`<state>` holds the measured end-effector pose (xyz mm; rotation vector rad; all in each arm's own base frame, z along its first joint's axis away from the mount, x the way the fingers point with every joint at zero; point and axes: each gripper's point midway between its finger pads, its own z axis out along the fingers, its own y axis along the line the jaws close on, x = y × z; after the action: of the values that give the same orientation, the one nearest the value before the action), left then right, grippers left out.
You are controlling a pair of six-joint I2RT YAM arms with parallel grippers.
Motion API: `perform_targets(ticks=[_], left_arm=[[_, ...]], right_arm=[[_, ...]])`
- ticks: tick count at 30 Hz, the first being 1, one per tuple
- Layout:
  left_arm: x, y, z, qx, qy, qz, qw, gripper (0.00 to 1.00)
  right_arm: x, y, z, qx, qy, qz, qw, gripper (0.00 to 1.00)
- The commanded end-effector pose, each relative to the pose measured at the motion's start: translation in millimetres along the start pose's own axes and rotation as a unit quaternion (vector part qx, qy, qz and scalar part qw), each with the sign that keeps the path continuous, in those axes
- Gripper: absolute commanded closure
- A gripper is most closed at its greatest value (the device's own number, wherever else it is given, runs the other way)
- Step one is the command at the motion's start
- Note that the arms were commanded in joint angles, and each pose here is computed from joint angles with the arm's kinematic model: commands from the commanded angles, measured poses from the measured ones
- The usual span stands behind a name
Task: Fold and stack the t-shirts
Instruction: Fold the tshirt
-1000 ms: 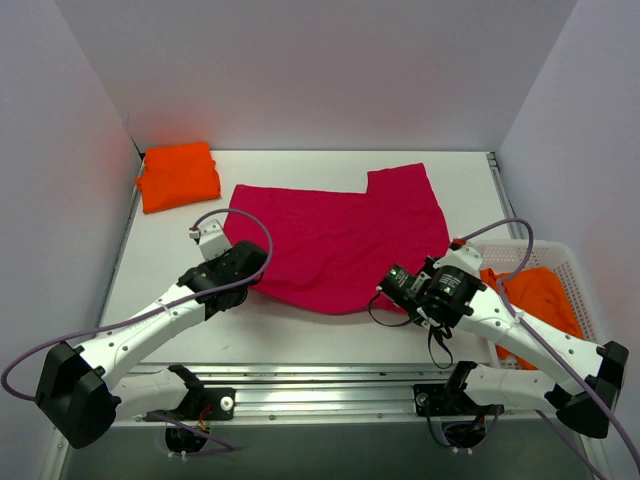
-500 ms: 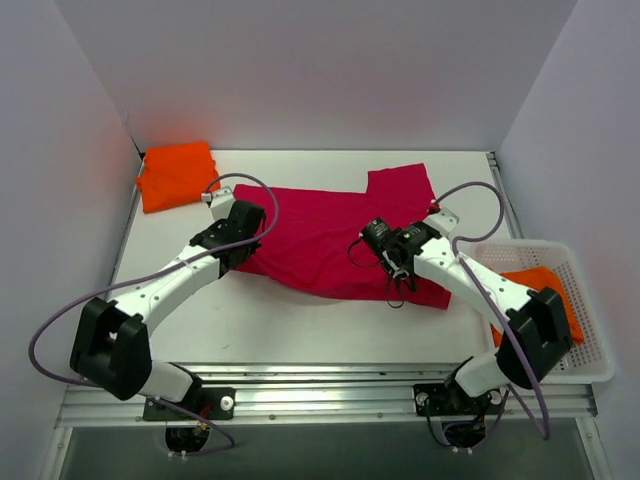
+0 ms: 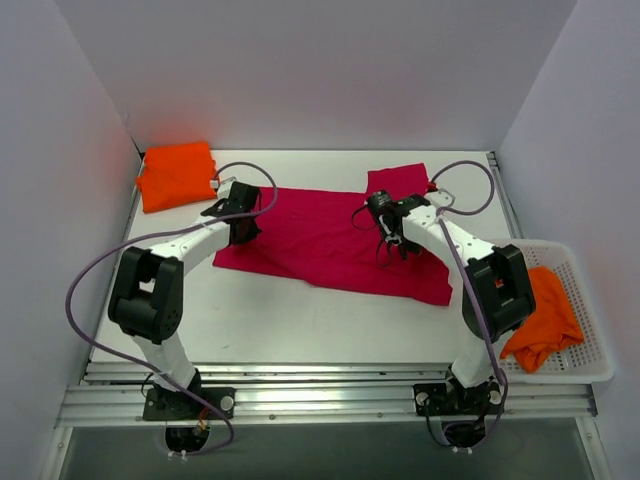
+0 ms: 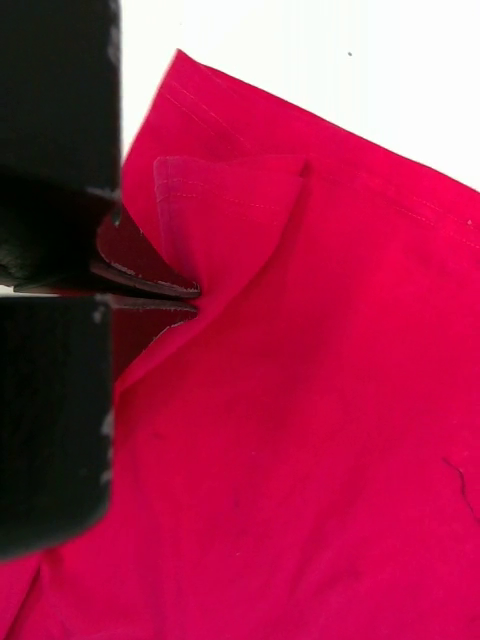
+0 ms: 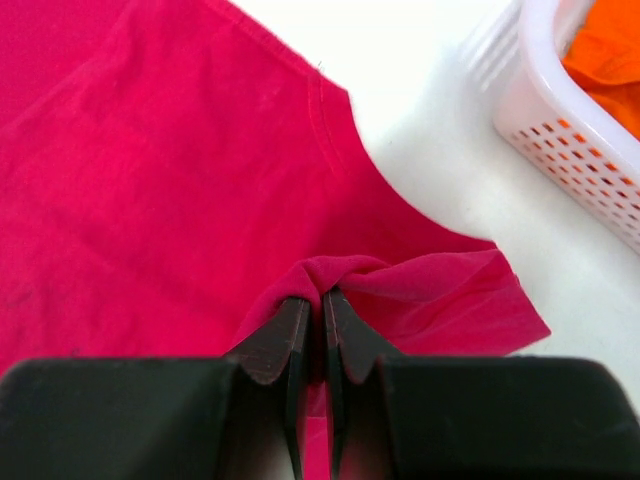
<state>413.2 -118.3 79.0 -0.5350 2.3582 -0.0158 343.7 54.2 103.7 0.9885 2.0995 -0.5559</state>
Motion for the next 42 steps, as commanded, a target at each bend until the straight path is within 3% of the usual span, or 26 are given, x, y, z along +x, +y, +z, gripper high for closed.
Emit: perform_targets(ticks=[1, 8, 10, 11, 12, 14, 18, 21, 22, 30, 37, 42], left_arm=[[-25.0, -23.5, 9.8, 0.041, -0.013, 0.000, 0.999, 0.98], [-25.4, -21.3, 32.1, 0.036, 0.009, 0.003, 0.999, 0.98], [-25.3, -18.4, 35.2, 0.031, 0.015, 0.002, 0.999, 0.96], [-27.8, -19.1, 35.5, 0.032, 0.014, 0.001, 0.999, 0.93], [-28.7, -18.4, 35.6, 0.032, 0.014, -0.001, 0.999, 0.88], [-32.0, -13.3, 37.1, 0.026, 0.012, -0.008, 1.000, 0.63], [-43.9, 0.1, 39.3, 0.011, 0.001, -0.037, 0.999, 0.34], [-54.6, 11.5, 37.7, 0.003, -0.007, -0.055, 0.998, 0.15], [-58.6, 14.5, 35.3, 0.000, -0.014, -0.058, 0.998, 0.14], [-74.0, 45.3, -25.9, -0.003, -0.091, -0.088, 0.992, 0.13], [-42.9, 48.6, -53.6, 0.020, -0.088, -0.098, 0.991, 0.13], [-3.4, 40.8, -43.7, 0.025, -0.069, -0.099, 0.992, 0.14]], right_arm=[[-12.9, 3.8, 13.7, 0.022, -0.013, -0.013, 1.000, 1.00], [-7.7, 20.9, 40.7, 0.041, 0.004, -0.028, 0.999, 1.00], [-4.6, 27.4, 47.6, 0.046, 0.011, -0.035, 0.998, 0.96], [-5.0, 28.4, 49.7, 0.049, 0.012, -0.035, 0.998, 0.90], [-6.9, 29.7, 51.1, 0.052, 0.008, -0.035, 0.998, 0.68], [-10.5, 33.7, 53.8, 0.056, 0.005, -0.035, 0.998, 0.26], [-26.4, 36.6, 61.4, 0.068, -0.005, -0.022, 0.997, 0.11], [-41.1, 35.9, 68.7, 0.081, -0.012, -0.018, 0.996, 0.10], [-44.8, 32.0, 68.8, 0.090, -0.017, -0.022, 0.996, 0.10], [-39.4, 6.6, 38.8, 0.047, -0.010, 0.008, 0.999, 0.11], [0.1, -4.1, 12.3, -0.006, 0.015, -0.010, 1.000, 0.12], [21.2, -8.9, -6.1, -0.039, 0.023, -0.023, 0.999, 0.13]])
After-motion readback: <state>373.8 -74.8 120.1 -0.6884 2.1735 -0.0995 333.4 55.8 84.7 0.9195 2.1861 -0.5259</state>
